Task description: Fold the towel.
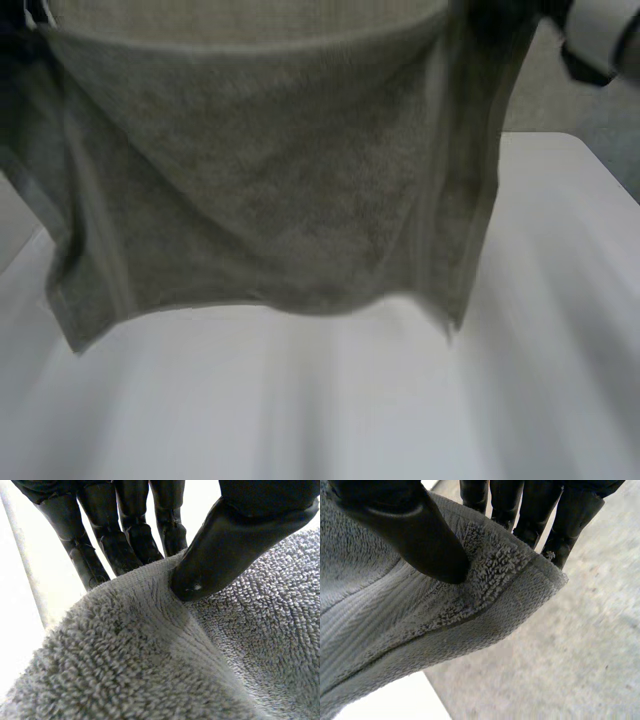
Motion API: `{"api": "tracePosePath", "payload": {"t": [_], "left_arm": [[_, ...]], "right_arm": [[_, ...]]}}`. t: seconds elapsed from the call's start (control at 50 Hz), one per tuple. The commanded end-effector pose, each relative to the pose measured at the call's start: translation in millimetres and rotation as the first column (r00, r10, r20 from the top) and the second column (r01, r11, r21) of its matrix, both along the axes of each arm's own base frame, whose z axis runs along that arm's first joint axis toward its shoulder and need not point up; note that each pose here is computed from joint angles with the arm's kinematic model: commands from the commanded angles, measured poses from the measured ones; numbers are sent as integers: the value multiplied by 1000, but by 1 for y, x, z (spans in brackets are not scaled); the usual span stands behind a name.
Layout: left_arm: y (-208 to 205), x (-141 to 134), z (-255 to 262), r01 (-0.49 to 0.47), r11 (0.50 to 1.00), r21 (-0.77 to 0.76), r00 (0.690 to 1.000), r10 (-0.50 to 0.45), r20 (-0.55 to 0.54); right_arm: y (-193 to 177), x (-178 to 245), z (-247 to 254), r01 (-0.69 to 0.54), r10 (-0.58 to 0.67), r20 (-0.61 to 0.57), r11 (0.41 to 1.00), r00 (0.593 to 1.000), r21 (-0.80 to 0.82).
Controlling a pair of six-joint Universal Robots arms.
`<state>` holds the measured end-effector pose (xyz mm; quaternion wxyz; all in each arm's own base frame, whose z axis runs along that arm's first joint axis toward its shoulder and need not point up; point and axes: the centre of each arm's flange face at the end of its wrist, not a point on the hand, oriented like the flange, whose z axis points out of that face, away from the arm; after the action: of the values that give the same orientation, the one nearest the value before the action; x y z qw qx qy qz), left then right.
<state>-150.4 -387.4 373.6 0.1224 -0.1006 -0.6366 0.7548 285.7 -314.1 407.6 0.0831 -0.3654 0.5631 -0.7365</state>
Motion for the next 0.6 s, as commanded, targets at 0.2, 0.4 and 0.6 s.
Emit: {"api": "tracePosePath", "payload": {"t": [0.2,0.4,0.6], "left_arm": [[-58,-29,10,-39,986,-160,999,33,-36],[-29,-39,86,-25,917,-397,997,-5,-75],[-47,-41,-13,15,994,-107,1000,-17,-22]], "right_arm": [[-59,32,-4,233,-241,31,882,970,-409],[-37,21,66,276,-163,244,781,956,-560],[-42,36,-34,9,-29,-84,975,996,-222]]}}
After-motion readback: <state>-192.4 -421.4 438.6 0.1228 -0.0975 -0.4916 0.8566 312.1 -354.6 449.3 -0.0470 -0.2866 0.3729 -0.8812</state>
